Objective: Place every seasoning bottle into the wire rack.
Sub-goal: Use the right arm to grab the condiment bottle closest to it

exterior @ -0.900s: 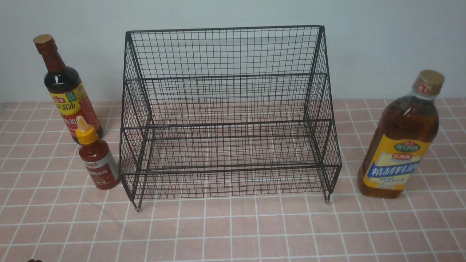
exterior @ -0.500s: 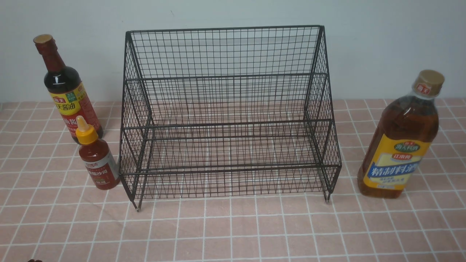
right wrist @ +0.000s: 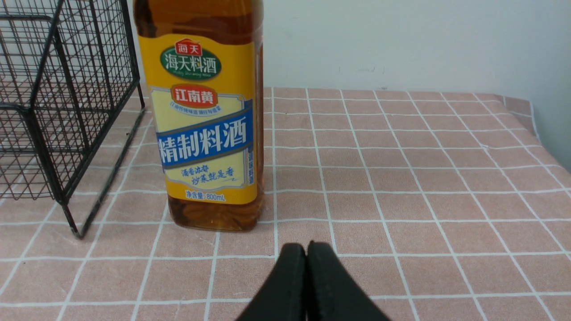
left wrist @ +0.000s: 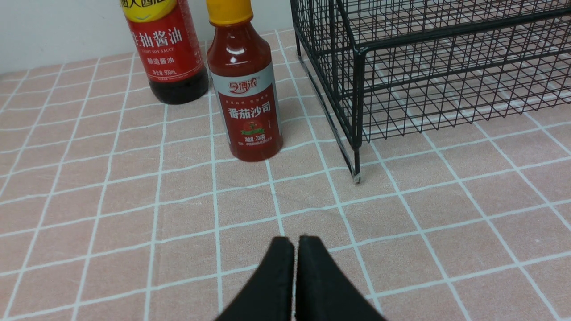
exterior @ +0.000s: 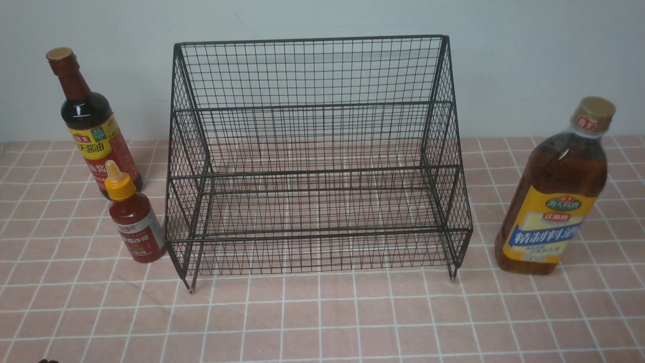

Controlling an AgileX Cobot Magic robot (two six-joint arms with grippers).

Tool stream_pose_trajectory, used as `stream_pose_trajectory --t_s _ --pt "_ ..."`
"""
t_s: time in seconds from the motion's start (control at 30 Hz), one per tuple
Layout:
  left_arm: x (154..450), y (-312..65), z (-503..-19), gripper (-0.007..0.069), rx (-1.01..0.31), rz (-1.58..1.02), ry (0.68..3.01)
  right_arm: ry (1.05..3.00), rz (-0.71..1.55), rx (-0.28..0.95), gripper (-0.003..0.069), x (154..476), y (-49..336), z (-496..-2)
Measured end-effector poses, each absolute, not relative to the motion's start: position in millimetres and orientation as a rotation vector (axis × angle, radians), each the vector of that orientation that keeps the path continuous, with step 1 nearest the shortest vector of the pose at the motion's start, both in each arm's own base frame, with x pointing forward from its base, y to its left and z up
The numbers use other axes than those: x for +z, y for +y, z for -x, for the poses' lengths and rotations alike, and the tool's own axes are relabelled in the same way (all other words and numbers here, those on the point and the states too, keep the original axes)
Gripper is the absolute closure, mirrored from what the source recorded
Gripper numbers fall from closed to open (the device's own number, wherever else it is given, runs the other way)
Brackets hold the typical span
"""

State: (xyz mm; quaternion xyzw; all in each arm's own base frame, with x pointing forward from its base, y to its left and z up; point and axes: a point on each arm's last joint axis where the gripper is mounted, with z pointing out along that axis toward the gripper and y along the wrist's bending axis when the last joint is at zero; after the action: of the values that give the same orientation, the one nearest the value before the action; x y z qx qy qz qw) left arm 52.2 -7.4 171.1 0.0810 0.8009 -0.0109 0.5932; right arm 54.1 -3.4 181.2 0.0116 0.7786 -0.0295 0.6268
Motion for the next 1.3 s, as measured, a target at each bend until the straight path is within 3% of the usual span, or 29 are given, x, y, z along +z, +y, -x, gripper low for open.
stream_pose_trajectory --t_s 0.17,0.47,0.67,0.8,0.93,1.13,1.3 --pt "171.1 -7.4 -52.2 0.0632 -0.025 -0.188 1.862 1.756 -0.036 -0.055 0.0668 182.8 -3.2 -54.8" --pt "171.1 -7.4 -52.2 0.0632 -0.025 -0.188 1.862 1.308 -0.195 0.097 0.0668 220.2 -5.9 -53.6" --pt "171.1 -7.4 -52.2 0.0632 -0.025 -0.188 1.862 1.260 -0.229 0.126 0.0668 223.9 -7.2 -52.4" --pt "171.1 -7.4 -52.2 0.0632 -0.025 -0.188 1.862 1.149 -0.352 0.264 0.0668 232.1 -10.5 -52.2" --pt "171.1 -7.4 -52.2 0.0632 -0.025 -0.188 1.862 1.197 -0.359 0.308 0.0668 242.2 -8.5 -64.8" --pt "171.1 -7.4 -52.2 0.0632 -0.025 -0.188 1.862 1.318 -0.184 0.219 0.0658 289.7 -2.4 -113.2" --pt "171.1 -7.4 -52.2 0.0632 -0.025 -0.188 1.862 1.366 -0.068 0.231 0.0587 306.8 3.2 -166.8"
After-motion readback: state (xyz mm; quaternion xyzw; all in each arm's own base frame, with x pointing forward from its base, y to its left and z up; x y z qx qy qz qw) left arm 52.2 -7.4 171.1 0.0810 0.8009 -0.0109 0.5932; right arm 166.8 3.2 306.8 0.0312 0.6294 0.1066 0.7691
